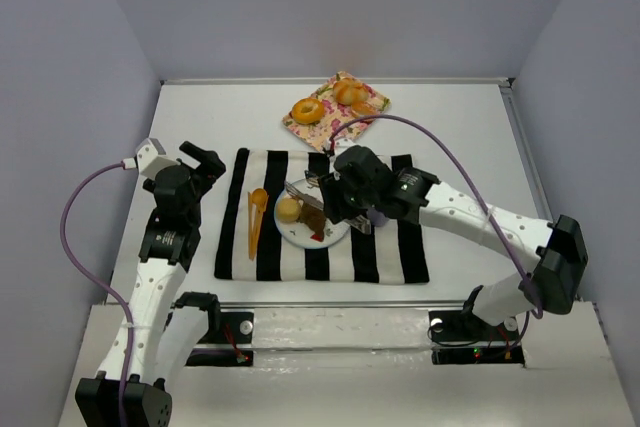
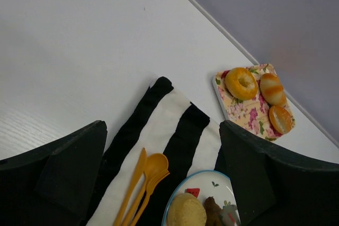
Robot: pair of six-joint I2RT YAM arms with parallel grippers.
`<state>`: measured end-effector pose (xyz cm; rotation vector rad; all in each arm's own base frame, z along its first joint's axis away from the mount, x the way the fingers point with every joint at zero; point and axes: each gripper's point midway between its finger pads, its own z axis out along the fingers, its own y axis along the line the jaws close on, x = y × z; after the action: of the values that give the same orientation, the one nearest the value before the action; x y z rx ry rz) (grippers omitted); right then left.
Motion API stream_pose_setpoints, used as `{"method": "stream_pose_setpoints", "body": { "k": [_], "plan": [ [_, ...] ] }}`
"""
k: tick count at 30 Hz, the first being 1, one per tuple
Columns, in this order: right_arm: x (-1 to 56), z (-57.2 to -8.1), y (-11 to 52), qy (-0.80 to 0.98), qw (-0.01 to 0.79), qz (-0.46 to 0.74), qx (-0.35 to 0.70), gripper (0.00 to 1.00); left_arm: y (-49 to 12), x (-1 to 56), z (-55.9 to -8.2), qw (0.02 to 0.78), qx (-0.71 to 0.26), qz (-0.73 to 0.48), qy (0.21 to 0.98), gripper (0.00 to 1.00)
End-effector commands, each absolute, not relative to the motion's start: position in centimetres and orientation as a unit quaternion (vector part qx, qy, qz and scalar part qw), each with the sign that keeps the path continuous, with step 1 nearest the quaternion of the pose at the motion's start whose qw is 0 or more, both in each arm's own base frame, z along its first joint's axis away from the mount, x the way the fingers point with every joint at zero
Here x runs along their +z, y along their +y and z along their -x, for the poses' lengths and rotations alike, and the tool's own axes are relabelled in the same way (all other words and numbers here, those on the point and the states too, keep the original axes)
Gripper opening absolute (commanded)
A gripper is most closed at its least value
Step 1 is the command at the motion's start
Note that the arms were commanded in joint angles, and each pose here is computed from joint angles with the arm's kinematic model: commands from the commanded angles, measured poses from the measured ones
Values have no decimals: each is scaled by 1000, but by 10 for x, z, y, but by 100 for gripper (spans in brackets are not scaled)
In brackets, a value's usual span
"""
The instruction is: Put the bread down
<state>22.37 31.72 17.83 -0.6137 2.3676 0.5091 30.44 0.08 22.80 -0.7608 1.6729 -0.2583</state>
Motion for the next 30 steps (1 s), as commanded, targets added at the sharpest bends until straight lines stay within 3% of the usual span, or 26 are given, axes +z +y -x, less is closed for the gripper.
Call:
{"method": "stream_pose_setpoints", "body": {
  "k": [1, 6, 13, 17, 25, 30],
  "plan": [
    [255, -258, 321, 861, 434, 172, 201, 55, 5, 234, -306, 611, -110, 335, 708, 99],
    [278, -311, 278, 860, 477, 69, 167, 54, 8, 234, -305, 612, -104, 341, 706, 99],
    [306, -436, 115, 836, 543, -59, 55, 55, 16, 232, -306, 611, -84, 353, 704, 99],
    [278, -493, 59, 846, 525, -92, 6, 58, 20, 231, -307, 610, -72, 359, 703, 99],
    [164, -600, 30, 883, 462, -73, -35, 65, 26, 233, -308, 618, -56, 362, 696, 99],
    [120, -618, 32, 897, 437, -67, -22, 68, 30, 233, -309, 622, -48, 366, 691, 99]
  ]
}}
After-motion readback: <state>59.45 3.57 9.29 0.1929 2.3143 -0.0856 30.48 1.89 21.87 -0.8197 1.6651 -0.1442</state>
